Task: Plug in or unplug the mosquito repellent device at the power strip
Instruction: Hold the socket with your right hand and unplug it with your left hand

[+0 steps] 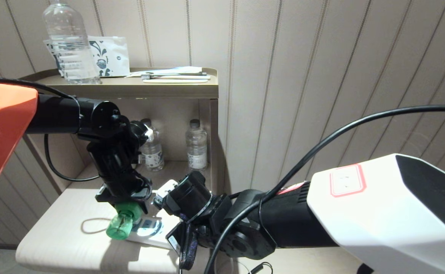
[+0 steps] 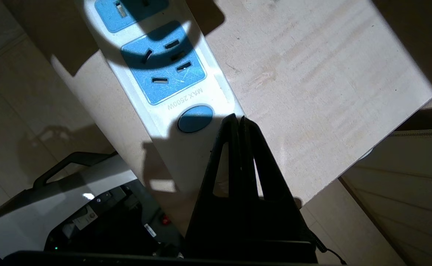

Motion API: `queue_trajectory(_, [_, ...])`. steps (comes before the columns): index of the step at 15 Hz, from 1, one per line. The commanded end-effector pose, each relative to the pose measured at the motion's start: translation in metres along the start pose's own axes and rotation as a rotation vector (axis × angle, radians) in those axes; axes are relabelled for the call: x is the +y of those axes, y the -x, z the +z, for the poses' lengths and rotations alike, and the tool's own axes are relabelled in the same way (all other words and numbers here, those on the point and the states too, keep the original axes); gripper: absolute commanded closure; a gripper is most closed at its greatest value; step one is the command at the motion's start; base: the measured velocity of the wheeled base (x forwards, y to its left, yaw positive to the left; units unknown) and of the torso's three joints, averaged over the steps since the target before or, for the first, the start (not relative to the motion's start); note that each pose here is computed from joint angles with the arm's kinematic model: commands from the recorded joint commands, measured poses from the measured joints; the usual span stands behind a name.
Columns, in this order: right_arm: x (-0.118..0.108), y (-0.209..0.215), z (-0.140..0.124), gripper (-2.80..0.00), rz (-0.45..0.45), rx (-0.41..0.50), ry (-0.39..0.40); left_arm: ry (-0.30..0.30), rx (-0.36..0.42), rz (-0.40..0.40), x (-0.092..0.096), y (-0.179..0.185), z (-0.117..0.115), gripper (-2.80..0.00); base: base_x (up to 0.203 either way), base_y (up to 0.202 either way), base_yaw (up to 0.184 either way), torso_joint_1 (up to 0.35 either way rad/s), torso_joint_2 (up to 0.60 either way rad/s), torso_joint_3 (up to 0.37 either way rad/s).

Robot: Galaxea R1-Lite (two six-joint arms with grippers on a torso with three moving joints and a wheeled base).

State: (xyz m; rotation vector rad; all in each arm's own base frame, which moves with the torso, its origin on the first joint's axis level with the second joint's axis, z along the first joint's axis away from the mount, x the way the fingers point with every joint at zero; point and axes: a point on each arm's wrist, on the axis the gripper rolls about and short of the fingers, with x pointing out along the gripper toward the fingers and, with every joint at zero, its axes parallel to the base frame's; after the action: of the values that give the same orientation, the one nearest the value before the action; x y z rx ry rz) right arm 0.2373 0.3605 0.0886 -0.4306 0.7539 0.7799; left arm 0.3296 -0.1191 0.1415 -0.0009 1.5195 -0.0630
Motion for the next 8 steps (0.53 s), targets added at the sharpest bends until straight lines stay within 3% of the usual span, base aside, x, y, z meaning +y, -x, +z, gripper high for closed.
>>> queue_trajectory(1, [-0.0001,0.0059,-0.0042,0.0,0.0,0.012,0.006,0.002,-0.005,-0.002,-0.0002,0.0018,0.0006,0.0,0.0,0.0,0.0,0.0,0.0,0.0])
queue_trajectory(8, [0.0029,0.0109,0.001,0.0,-0.001,-0.017,0.014,0.017,-0.008,-0.003,-0.002,-0.0051,0.0068,0.0,0.0,0.0,0.0,0.0,0.0,0.0])
